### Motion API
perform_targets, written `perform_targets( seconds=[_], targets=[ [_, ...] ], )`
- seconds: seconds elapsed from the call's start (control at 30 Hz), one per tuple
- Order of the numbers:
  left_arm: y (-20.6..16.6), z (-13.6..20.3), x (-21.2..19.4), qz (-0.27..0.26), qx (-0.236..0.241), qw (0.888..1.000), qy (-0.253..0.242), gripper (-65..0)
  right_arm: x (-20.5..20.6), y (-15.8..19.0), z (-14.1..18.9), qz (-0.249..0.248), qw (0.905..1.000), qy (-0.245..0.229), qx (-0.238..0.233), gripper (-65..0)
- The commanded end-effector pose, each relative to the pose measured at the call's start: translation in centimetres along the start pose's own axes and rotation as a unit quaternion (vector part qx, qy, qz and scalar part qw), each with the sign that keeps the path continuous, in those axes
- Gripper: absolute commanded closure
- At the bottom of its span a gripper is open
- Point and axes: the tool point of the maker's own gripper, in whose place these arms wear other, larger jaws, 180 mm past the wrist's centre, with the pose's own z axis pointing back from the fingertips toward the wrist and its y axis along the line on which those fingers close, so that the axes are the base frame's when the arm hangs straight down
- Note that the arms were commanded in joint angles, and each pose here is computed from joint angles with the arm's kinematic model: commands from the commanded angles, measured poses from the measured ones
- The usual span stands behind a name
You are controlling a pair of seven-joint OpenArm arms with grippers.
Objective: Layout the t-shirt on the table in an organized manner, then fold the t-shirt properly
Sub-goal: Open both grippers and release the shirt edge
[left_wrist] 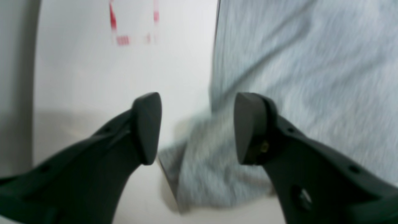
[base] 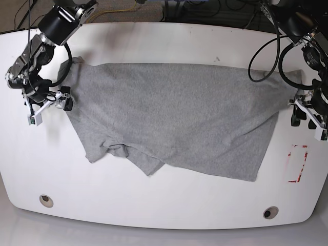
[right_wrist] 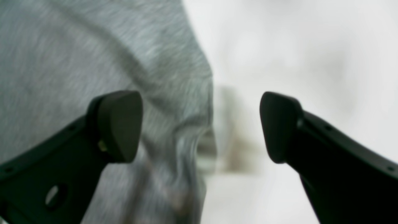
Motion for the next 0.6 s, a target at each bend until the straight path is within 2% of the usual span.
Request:
perform_targets(
  seconds=[0.0,0.27,0.47,0.57],
  targets=[
    [0.8,0.7,2.8,-0.01,0.011,0.999,-0.04,-31.5,2.4,-0.8,-0.1,-0.001,0.9996,-0.029,-0.002,-55.6],
    [-0.3,0.3,6.4,-0.031,-0.001,0.997,-0.074,-31.4,0.9,-2.0,-2.6,-0.043,0.9989,-0.012,0.016,-55.5],
    [-0.3,0.4,8.6,-0.035,-0.002,0.995,-0.096,-31.2,-0.2,-1.5,-3.5,-0.058,0.9979,-0.002,0.029,-55.5],
    [-0.5,0.4,9.2,-0.038,-0.003,0.994,-0.102,-31.2,-0.6,-0.2,-4.2,-0.066,0.9968,-0.001,0.045,-55.5]
  ],
)
